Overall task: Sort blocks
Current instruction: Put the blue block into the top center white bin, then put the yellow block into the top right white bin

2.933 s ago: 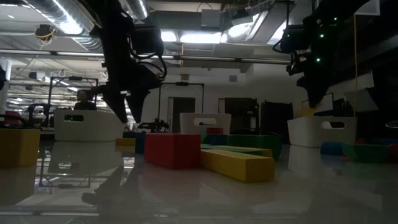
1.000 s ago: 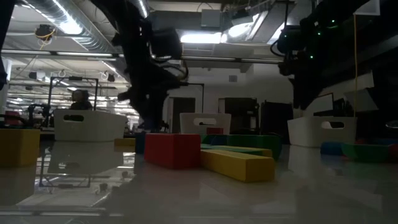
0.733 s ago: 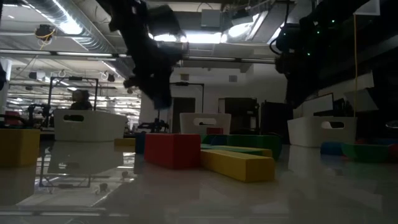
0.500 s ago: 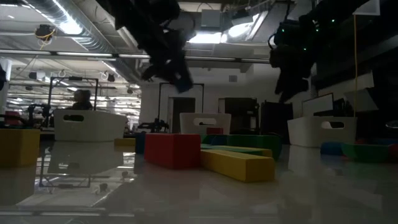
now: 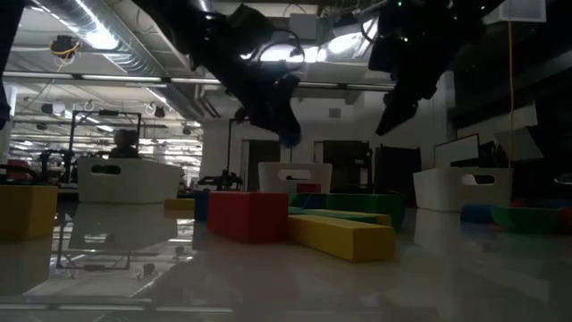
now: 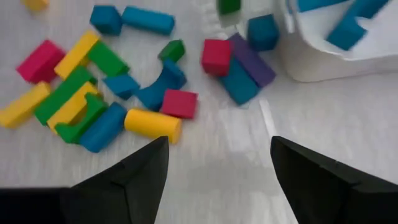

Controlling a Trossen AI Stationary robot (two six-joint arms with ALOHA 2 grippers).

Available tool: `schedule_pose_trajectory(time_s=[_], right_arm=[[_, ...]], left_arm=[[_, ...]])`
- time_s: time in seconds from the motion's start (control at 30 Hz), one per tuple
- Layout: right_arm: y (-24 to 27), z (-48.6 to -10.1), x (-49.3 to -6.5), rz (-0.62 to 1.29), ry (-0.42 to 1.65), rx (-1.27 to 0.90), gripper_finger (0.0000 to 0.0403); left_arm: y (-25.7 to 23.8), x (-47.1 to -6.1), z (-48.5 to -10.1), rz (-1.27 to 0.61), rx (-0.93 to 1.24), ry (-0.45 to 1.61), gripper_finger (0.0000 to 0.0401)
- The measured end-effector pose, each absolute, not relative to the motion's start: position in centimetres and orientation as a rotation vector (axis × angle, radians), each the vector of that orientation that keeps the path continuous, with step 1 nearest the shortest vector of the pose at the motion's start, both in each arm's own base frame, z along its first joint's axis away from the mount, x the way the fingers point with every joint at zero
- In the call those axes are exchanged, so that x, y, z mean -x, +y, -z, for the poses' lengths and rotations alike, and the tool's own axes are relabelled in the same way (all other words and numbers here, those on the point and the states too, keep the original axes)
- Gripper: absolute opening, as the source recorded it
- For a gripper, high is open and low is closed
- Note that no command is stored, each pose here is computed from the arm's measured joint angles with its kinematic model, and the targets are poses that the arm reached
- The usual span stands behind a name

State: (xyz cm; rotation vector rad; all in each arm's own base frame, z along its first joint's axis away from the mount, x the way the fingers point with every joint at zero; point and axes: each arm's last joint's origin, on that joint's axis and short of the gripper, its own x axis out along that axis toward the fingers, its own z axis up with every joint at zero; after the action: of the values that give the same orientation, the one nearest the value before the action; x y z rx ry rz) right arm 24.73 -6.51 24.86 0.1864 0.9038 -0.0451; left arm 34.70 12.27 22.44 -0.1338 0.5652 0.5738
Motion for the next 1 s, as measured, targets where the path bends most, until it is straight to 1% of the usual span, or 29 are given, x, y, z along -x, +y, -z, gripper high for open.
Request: schedule_pose_trajectory(time_s=[0.17, 0.37, 0.57, 0.73, 1.0], right_arm=[[-4.0, -23.7, -26.5, 0.001, 0.926, -0.098, 0.028], [-1.8, -21.5, -28.5, -0.081, 0.971, 0.06, 0.028], [0.0, -18.9, -29.9, -0.193, 1.015, 0.204, 0.028], [0.8, -17.4, -30.7, -0.19, 1.04, 0.338, 0.028], [1.0, -15.8, -31.3, -0.22, 1.069, 0.391, 0.028]], left_arm=[[12.9, -34.9, -21.3, -0.6, 0.121, 0.597, 0.018], [13.0, -34.8, -21.4, -0.617, 0.156, 0.588, 0.0207], [12.5, -34.6, -21.7, -0.601, 0.166, 0.601, 0.0209], [11.9, -34.4, -21.4, -0.585, 0.163, 0.661, 0.021], [10.8, -34.0, -20.6, -0.561, 0.156, 0.773, 0.021]])
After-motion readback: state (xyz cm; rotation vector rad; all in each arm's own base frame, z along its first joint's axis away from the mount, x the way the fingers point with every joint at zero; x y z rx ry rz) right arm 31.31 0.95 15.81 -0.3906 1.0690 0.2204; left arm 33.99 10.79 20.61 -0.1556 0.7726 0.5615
